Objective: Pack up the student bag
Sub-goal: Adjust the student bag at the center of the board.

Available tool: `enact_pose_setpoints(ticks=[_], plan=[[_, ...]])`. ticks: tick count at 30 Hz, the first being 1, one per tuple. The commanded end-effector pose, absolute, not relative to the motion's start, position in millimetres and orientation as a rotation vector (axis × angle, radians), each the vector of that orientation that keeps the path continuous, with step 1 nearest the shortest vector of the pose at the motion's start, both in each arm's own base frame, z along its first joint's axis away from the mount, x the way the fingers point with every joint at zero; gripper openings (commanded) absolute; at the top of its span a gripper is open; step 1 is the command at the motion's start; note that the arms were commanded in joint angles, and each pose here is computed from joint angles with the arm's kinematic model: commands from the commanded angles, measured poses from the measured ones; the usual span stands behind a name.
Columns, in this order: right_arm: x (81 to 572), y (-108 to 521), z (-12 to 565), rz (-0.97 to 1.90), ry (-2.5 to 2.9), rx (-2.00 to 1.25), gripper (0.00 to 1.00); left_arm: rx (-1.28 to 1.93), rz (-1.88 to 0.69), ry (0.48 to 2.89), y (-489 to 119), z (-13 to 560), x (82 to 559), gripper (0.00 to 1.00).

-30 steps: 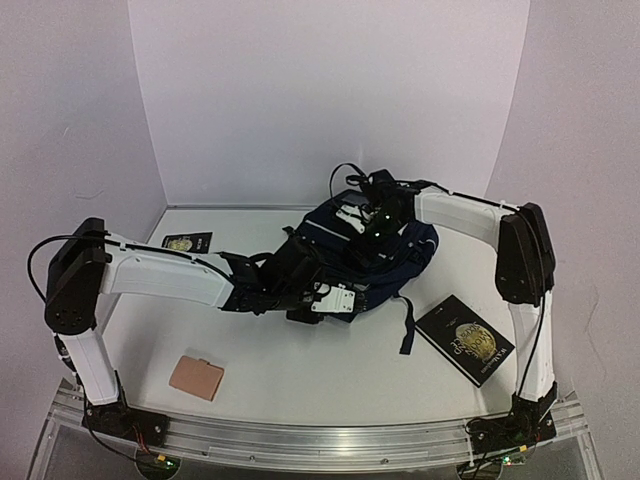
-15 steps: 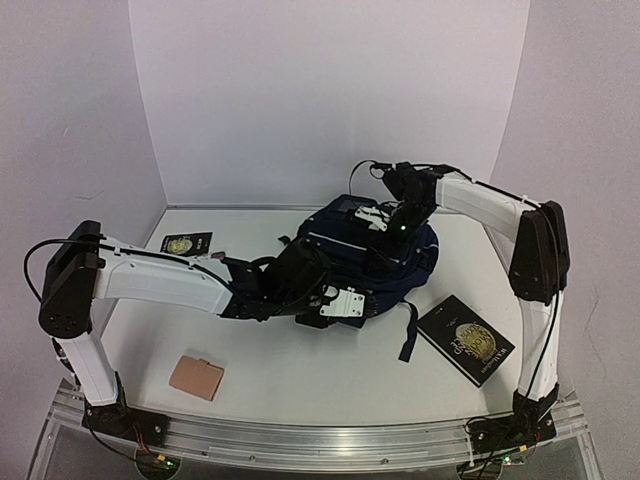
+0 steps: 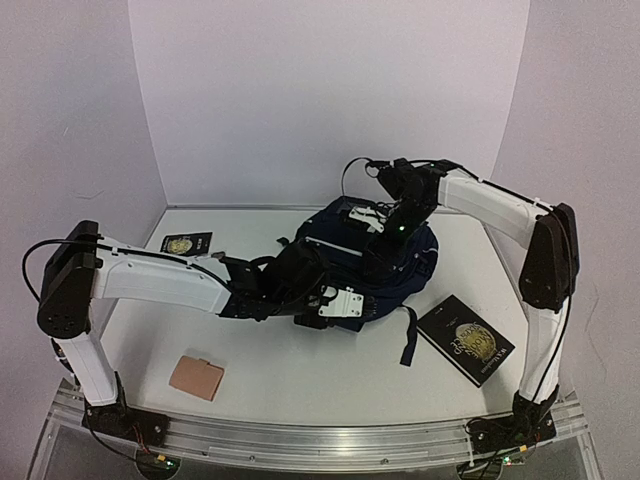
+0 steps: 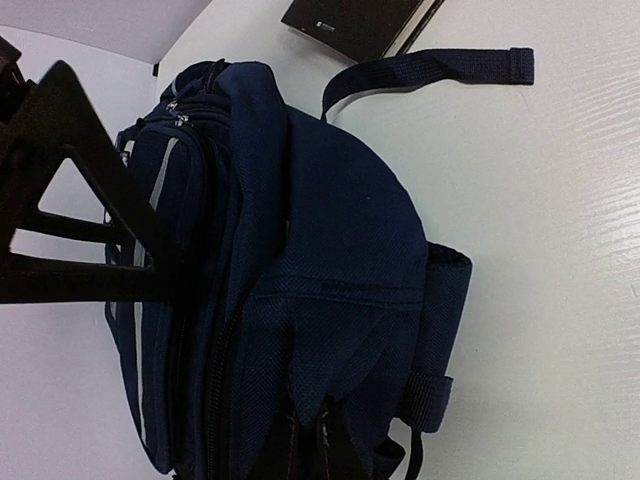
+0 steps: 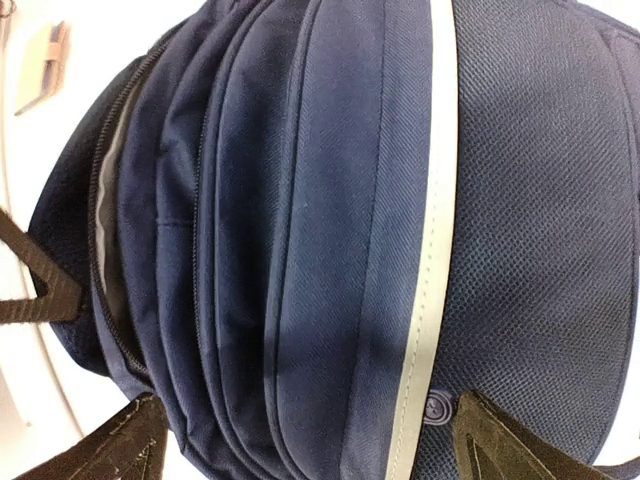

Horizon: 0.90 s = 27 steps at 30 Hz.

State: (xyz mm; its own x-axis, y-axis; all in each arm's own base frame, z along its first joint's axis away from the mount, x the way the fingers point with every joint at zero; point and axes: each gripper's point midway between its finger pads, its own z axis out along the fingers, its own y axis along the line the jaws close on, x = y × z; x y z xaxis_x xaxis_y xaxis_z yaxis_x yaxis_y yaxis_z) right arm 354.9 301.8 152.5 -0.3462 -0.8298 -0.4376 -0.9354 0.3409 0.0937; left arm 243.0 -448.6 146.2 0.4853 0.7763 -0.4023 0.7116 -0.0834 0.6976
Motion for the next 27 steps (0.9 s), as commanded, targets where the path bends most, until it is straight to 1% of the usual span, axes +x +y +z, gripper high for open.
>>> enact_pose_setpoints(ticks=[1, 9, 11, 13, 16, 18, 20, 24, 27], plan=[[369, 298, 133, 0.283, 2.308, -1.513, 0.98, 1.646, 0.044, 1.162, -457, 221, 243, 0.00], [375, 297, 74, 0.064, 2.285, -1.547, 0.98, 1.636, 0.062, 1.153, -456, 229, 244, 0.00], [392, 291, 66, -0.047, 2.292, -1.499, 0.98, 1.643, 0.065, 1.147, -456, 229, 242, 0.00], [427, 280, 64, -0.141, 2.312, -1.389, 0.98, 1.664, 0.073, 1.132, -456, 225, 237, 0.00], [482, 266, 71, -0.215, 2.335, -1.207, 0.97, 1.708, 0.088, 1.115, -453, 215, 229, 0.00], [503, 256, 78, -0.251, 2.330, -1.154, 0.96, 1.729, 0.099, 1.118, -450, 208, 226, 0.00], [504, 255, 79, -0.250, 2.328, -1.166, 0.96, 1.745, 0.105, 1.122, -446, 201, 222, 0.00], [476, 256, 58, -0.201, 2.378, -1.253, 0.95, 1.786, 0.114, 1.148, -439, 175, 218, 0.00], [457, 260, 46, -0.138, 2.413, -1.287, 0.94, 1.837, 0.141, 1.171, -432, 141, 217, 0.04]])
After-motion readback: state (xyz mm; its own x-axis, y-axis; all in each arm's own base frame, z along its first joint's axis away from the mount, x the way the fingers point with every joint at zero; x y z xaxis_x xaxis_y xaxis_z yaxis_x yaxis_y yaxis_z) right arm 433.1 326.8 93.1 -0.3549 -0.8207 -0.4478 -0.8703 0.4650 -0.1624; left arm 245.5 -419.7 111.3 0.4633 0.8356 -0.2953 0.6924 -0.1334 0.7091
